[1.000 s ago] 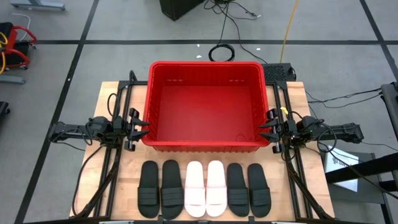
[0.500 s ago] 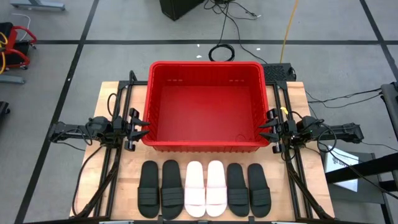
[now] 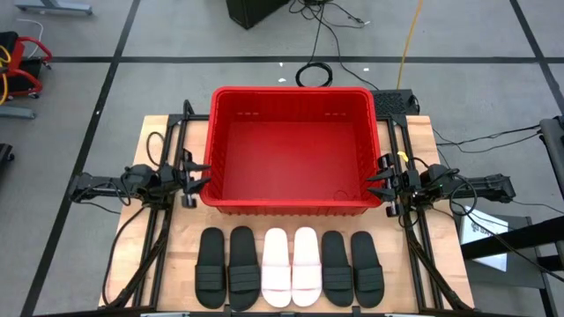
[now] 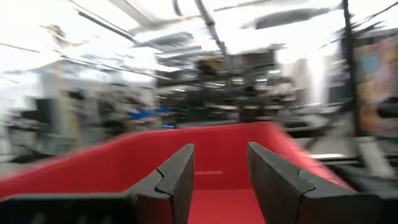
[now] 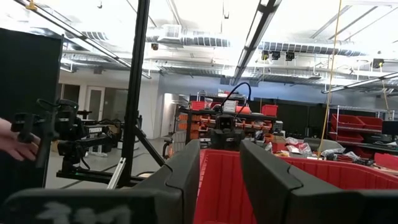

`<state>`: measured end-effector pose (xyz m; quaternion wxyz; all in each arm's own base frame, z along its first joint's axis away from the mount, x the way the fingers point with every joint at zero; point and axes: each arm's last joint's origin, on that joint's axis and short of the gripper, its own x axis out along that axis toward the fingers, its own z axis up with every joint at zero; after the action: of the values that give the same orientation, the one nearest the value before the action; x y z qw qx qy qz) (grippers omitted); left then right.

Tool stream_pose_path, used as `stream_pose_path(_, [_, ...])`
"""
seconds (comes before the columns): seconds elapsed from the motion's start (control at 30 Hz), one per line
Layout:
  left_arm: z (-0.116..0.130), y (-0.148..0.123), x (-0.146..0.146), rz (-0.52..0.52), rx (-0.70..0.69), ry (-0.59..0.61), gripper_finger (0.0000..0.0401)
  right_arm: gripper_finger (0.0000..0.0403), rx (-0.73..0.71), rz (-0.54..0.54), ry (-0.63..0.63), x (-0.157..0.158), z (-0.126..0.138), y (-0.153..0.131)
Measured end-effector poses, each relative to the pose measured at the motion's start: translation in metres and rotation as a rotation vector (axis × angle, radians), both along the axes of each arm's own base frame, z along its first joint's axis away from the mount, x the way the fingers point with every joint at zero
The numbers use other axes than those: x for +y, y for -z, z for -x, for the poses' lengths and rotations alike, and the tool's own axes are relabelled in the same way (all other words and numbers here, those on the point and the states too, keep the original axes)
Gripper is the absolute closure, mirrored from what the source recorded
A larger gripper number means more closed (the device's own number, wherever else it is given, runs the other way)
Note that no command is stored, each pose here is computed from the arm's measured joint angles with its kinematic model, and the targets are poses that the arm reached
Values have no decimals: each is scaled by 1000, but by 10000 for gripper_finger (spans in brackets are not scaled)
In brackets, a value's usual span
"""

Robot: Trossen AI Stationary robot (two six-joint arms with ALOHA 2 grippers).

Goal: Pick and place slides into bin
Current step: Put the black slipper into the red bin

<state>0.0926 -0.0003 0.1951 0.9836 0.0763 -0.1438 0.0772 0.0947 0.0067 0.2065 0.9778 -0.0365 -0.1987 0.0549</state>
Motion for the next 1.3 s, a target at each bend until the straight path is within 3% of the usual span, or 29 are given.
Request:
stream_pose_path(0.13, [0, -1, 1, -36, -3, -45, 249, 298, 0, 0, 0, 0, 0, 0])
stream_pose_path(0.37, [0, -1, 1, -2, -5, -34, 249, 298, 0, 0, 0, 0, 0, 0])
stream_pose_path(0.53, [3, -8, 0, 155, -108, 63, 249, 298, -9, -45, -18, 0, 1, -1])
stream_pose_path(0.73, [7, -17, -1, 265, -218, 182, 249, 298, -139, -81, -37, 0, 7, -13])
stream_pose_path(0.9, [10, -22, -1, 247, -274, 167, 249, 298, -271, -72, -31, -1, 14, -23])
stream_pose_path(1.13, [11, -43, -3, 276, -207, 255, 249, 298, -348, -150, -82, -1, 19, -30])
stream_pose_path(1.3, [13, -84, -3, 227, -201, 235, 249, 298, -349, -128, -68, -1, 19, -40])
